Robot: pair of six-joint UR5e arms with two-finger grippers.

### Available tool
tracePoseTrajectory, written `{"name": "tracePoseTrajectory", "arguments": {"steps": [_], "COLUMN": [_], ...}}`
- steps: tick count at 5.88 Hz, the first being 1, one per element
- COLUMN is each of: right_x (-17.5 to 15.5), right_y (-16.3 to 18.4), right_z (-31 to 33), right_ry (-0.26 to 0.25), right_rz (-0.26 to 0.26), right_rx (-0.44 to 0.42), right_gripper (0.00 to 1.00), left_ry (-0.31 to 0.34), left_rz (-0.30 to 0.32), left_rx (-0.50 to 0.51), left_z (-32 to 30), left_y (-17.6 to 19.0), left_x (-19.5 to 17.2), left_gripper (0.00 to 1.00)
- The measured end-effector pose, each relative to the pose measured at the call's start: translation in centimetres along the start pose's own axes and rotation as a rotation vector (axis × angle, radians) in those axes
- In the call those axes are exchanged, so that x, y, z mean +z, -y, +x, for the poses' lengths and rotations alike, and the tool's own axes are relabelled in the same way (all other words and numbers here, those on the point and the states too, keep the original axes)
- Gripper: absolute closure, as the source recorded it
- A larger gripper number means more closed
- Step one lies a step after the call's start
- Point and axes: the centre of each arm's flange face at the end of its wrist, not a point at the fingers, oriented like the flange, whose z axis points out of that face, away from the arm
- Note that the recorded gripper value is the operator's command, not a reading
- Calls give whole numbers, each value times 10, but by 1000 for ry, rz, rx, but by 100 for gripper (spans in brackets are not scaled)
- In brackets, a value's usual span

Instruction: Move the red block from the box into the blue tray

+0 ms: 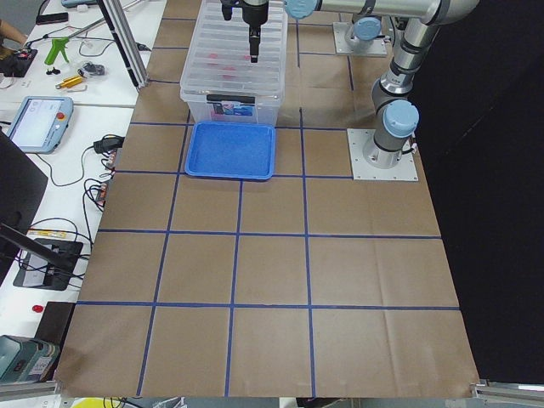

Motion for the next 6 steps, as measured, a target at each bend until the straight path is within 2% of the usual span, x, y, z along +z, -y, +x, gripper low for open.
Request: {"name": "tracePoseTrajectory", "arguments": {"steps": [2, 6], "right_x": [40, 84], "right_y": [6, 2], "right_z": [9, 38], "right_ry": [-1, 16], "right_rz": [-1, -45], "right_rx": [-12, -20], "right_gripper": [0, 0], "left_ry": [-1, -3], "left_rz": [0, -3], "left_rx": [0, 0], "left_z": [0, 0], "left_y": [0, 0], "left_x": [0, 1], "left_gripper": [2, 2]}}
